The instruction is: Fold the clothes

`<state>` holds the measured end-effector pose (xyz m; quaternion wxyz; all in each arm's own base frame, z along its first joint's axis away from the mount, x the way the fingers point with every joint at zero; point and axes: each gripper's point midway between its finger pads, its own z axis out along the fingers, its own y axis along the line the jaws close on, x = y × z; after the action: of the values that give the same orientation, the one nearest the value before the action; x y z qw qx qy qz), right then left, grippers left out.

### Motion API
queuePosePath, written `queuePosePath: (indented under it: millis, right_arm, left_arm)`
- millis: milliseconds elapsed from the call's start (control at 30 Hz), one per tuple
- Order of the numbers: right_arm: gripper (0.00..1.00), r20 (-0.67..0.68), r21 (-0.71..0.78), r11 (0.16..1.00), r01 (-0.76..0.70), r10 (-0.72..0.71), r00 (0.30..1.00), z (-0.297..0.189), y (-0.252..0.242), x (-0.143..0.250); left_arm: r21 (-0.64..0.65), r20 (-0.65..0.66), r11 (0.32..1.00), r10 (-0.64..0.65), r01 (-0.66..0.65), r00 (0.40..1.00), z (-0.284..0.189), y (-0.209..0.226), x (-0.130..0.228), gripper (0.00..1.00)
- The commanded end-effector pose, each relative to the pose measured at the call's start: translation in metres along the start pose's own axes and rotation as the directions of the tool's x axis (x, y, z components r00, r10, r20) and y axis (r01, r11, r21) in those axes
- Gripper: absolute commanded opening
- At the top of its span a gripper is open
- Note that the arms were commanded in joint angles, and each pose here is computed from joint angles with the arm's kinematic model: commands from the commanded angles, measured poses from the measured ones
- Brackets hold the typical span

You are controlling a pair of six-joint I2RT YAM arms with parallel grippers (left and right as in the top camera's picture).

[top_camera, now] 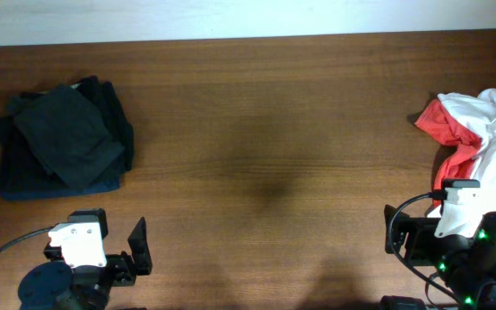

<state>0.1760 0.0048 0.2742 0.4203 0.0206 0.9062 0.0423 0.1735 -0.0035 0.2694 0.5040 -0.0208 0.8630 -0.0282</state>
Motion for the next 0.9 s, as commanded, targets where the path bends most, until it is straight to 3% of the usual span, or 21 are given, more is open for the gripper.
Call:
queuePosePath:
  millis: [0, 233, 467, 867]
  right_arm:
    - [0.99, 0.017, -0.002, 0.998, 0.060, -0.060, 0.998, -0.003, 0.004, 0.004]
    - [0.99, 0.324, -0.103, 0.976, 0.190, -0.148, 0.935, 0.028, 0.031, -0.004]
    - [0.99, 0.621, -0.142, 0.954, 0.263, -0.121, 0.774, 0.050, 0.049, 0.003]
    - [0.99, 0.726, -0.018, 0.975, 0.221, -0.140, 0.674, 0.089, 0.021, 0.006]
  left_arm:
    - [-0.008, 0.000, 1.000, -0.007, 0.007, 1.000, 0.001, 0.001, 0.002, 0.99]
    - [-0.008, 0.000, 1.000, -0.007, 0.007, 1.000, 0.001, 0.001, 0.002, 0.99]
    - [-0.008, 0.000, 1.000, -0.007, 0.007, 1.000, 0.001, 0.001, 0.002, 0.99]
    - [-0.008, 0.000, 1.000, -0.007, 0.007, 1.000, 0.001, 0.001, 0.002, 0.99]
